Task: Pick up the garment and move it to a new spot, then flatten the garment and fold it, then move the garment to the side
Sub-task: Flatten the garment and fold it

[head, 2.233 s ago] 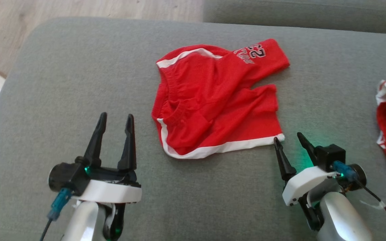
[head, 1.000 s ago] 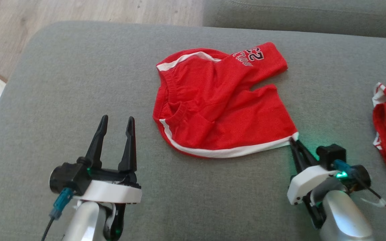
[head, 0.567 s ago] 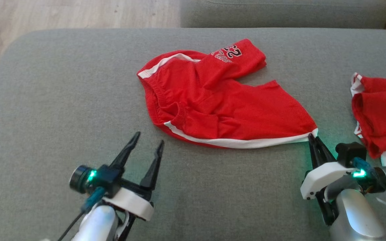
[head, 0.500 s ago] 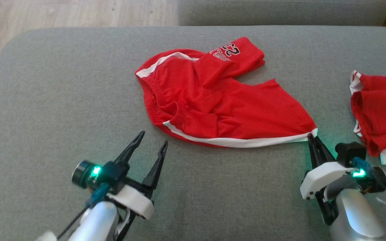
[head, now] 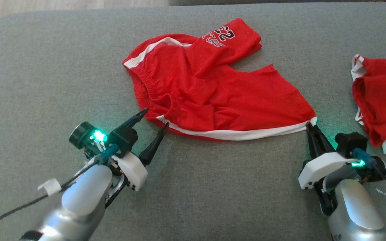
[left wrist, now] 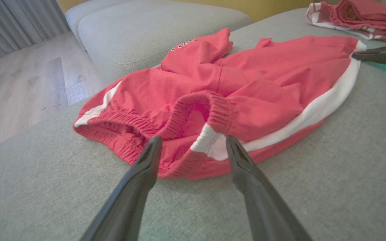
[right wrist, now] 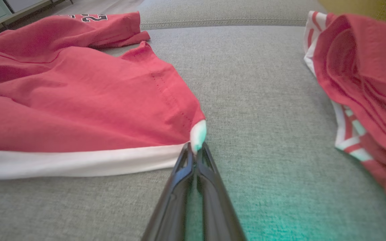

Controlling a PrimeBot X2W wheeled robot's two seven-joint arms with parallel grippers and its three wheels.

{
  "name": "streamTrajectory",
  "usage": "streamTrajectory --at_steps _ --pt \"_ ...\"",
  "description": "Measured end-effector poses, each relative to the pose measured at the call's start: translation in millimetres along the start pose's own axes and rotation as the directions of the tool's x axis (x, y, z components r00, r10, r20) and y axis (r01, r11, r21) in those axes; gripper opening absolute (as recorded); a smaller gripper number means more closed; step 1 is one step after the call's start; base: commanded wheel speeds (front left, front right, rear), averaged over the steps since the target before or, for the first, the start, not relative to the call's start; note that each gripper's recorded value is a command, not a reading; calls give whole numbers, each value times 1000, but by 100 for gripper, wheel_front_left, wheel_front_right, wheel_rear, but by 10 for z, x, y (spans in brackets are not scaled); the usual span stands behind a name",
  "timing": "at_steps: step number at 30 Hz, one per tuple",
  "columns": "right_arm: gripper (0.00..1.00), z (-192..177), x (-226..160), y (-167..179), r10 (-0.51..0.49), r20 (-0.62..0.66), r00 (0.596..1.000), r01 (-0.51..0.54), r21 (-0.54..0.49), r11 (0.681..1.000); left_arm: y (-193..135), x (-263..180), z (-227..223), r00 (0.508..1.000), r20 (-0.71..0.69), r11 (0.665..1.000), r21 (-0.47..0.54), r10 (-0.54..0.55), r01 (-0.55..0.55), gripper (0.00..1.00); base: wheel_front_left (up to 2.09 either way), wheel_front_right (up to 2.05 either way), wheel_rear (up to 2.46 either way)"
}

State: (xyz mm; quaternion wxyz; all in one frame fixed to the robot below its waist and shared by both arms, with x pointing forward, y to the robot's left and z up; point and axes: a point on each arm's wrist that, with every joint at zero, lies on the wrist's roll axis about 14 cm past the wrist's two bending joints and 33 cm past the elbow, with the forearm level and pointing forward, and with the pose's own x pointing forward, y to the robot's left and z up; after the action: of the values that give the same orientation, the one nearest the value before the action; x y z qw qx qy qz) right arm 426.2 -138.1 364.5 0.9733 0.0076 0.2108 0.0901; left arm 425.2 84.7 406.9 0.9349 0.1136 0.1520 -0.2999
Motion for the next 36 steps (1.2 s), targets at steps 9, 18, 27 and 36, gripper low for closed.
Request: streamTrajectory --at_steps 9,18,27,36 --pt "0 -24 47 -13 -1 -3 1000 1 4 1000 24 114 -92 999 -44 1000 8 -29 30 100 0 0 0" --pt "0 -26 64 -20 -1 -4 1000 1 3 1000 -56 164 -142 995 -67 997 2 -73 74 93 0 0 0" --pt "0 -17 59 -4 3 0 1000 -3 1 1000 -84 168 -88 994 -53 996 -4 -91 91 0 0 0 0" --pt "0 132 0 15 6 38 999 -5 -11 1000 -12 47 76 997 -11 997 11 -75 75 0 0 0 0"
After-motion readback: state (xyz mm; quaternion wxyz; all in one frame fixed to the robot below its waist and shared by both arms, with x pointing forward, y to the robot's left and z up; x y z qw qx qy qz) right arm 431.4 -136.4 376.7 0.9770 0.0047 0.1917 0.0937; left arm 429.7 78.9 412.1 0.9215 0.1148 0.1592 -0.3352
